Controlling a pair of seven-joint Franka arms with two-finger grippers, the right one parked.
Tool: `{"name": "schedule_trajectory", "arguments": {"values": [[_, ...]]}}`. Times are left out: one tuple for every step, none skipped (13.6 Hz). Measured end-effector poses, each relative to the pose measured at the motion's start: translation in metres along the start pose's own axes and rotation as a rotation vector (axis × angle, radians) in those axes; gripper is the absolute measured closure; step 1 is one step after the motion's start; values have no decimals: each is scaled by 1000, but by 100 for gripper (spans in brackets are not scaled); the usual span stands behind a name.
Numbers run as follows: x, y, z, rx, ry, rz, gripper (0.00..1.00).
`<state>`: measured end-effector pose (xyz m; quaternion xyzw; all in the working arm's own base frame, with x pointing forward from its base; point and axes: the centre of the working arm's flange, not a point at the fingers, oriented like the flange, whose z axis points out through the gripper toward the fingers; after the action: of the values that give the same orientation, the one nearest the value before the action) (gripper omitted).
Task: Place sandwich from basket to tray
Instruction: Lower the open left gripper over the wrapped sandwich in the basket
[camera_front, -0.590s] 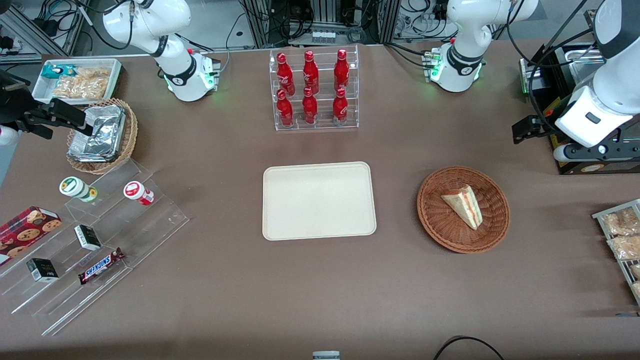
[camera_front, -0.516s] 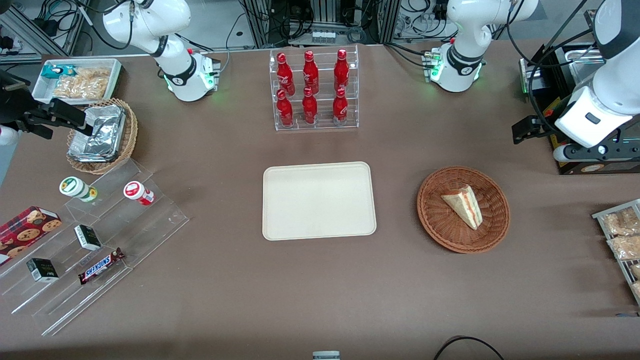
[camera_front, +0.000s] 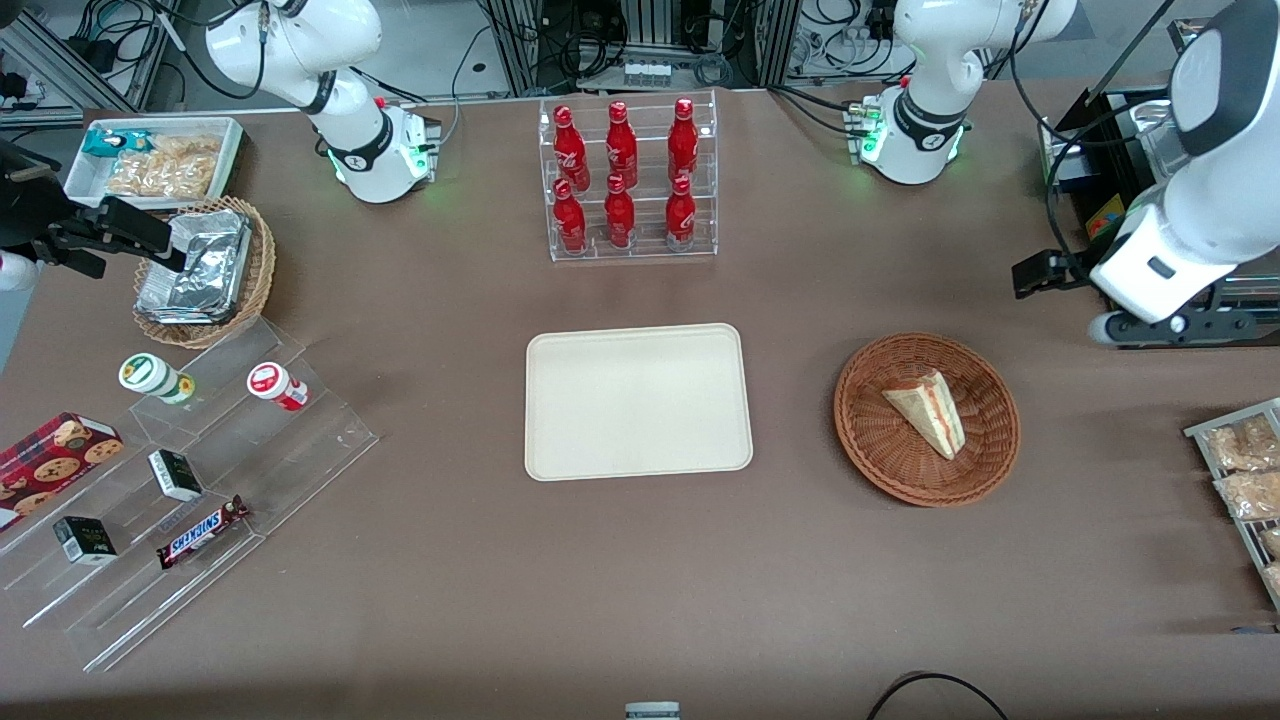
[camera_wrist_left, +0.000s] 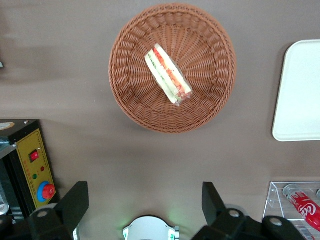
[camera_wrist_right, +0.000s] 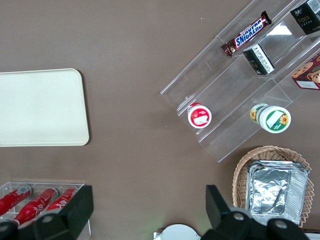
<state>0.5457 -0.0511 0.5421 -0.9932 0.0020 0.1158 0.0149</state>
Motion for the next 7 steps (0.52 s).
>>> {"name": "schedule_trajectory", "arguments": {"values": [[4, 1, 12, 0, -22, 1, 0], [9, 1, 23, 1, -45, 3, 0], [15, 2, 37, 1, -66, 5, 0], [22, 4, 51, 0, -73, 7, 0], [29, 6, 67, -1, -67, 10, 0], [34, 8, 86, -3, -54, 12, 0], [38, 9, 104, -5, -39, 10, 0]]}}
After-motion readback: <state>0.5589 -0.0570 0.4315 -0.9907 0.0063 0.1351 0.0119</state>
